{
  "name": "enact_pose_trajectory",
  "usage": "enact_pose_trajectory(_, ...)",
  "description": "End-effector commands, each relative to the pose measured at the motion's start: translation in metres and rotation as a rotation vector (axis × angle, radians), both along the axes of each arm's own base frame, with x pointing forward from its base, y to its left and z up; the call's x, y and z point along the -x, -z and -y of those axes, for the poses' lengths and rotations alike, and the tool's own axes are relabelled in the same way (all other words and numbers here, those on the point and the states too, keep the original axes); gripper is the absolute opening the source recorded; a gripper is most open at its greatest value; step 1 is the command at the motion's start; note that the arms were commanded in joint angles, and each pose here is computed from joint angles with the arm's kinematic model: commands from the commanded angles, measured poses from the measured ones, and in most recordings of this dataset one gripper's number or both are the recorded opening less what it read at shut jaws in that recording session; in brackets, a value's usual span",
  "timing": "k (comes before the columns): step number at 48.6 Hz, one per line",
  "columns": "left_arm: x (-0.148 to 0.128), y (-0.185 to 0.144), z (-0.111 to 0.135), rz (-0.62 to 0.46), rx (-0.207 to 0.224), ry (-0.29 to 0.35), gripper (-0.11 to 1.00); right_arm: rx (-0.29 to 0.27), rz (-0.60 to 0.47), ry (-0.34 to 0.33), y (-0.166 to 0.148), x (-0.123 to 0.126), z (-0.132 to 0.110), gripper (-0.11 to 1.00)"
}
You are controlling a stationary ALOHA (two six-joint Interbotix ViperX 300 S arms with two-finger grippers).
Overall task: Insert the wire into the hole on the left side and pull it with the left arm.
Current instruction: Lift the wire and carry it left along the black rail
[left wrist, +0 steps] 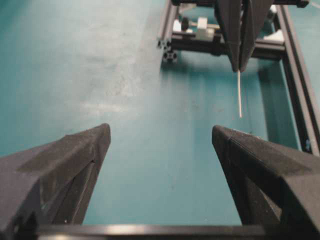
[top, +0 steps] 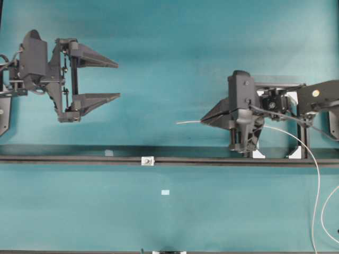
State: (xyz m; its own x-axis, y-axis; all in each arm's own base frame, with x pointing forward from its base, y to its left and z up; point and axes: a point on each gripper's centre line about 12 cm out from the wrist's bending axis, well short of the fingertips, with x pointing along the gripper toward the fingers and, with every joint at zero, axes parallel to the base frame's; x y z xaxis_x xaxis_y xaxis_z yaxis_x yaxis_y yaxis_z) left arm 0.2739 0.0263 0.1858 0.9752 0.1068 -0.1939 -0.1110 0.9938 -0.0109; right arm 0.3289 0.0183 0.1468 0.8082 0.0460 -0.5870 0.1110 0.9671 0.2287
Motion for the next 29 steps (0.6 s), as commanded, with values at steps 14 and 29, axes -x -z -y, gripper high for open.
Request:
enact_pose_trajectory(14, 0.007, -0.030, 0.001, 0.022, 0.005, 0.001, 0.66, 0.014, 0.094, -0.011, -0.043, 0.005, 0.001, 0.01)
enact_pose_trajectory(29, 0.015, -0.031, 0.016, 0.035, 0.041, 0.050, 0.66, -0.010, 0.139, -0.002, -0.044, 0.006, 0.000, 0.01)
